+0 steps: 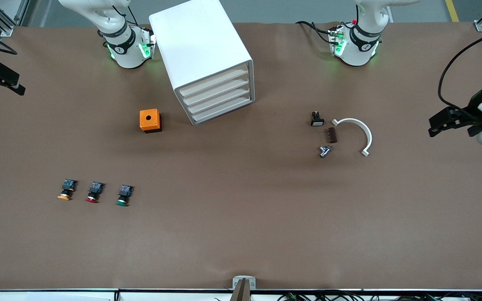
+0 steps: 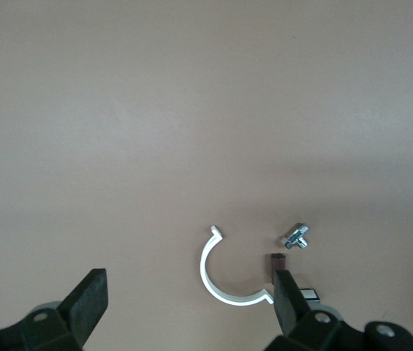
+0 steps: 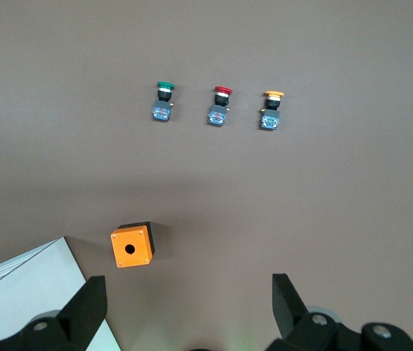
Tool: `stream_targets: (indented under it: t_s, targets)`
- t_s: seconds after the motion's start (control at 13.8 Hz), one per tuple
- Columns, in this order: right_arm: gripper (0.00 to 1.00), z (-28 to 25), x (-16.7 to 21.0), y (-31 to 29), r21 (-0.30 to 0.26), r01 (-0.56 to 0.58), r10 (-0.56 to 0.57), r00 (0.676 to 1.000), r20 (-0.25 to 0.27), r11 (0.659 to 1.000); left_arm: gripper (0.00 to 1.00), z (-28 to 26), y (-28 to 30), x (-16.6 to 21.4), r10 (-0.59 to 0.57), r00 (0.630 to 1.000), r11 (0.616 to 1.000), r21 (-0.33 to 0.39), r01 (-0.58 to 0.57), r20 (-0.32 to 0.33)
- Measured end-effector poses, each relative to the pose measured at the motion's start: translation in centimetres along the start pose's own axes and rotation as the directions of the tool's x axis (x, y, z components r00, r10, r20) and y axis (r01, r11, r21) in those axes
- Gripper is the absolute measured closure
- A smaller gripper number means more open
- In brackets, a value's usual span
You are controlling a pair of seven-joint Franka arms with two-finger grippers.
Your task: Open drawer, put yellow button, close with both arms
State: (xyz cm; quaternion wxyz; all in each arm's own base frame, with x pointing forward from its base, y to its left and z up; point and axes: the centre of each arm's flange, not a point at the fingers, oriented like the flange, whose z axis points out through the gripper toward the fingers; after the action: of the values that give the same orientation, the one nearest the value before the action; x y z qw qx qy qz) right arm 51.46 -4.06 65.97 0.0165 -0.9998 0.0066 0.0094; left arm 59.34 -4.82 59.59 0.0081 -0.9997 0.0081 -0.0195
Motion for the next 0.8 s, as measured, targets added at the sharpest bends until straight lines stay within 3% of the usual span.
stream_targets:
  t_s: [0.22, 0.43, 0.58, 0.8]
  targets:
    - [0.00, 2.2, 1.7, 0.0, -0.003, 0.001, 0.000, 1.000, 0.028, 1.000, 0.00, 3.2, 4.4, 0.8, -0.077, 0.995, 0.997, -0.023, 0.079, 0.060]
    - [0.00, 5.7, 4.6, 1.0, -0.016, -0.015, 0.015, 0.999, 0.040, 1.000, 0.00, 8.5, 10.3, 1.3, -0.216, 0.966, 0.976, 0.014, 0.217, 0.145]
    - [0.00, 8.5, 6.1, 3.5, -0.034, -0.052, 0.054, 0.996, 0.067, 0.998, 0.00, 12.7, 14.8, 1.3, -0.315, 0.929, 0.949, 0.064, 0.308, 0.194]
    - [0.00, 13.4, 8.5, 8.5, -0.041, -0.118, 0.121, 0.989, 0.081, 0.992, 0.00, 18.0, 19.7, 1.4, -0.480, 0.848, 0.877, 0.150, 0.456, 0.225]
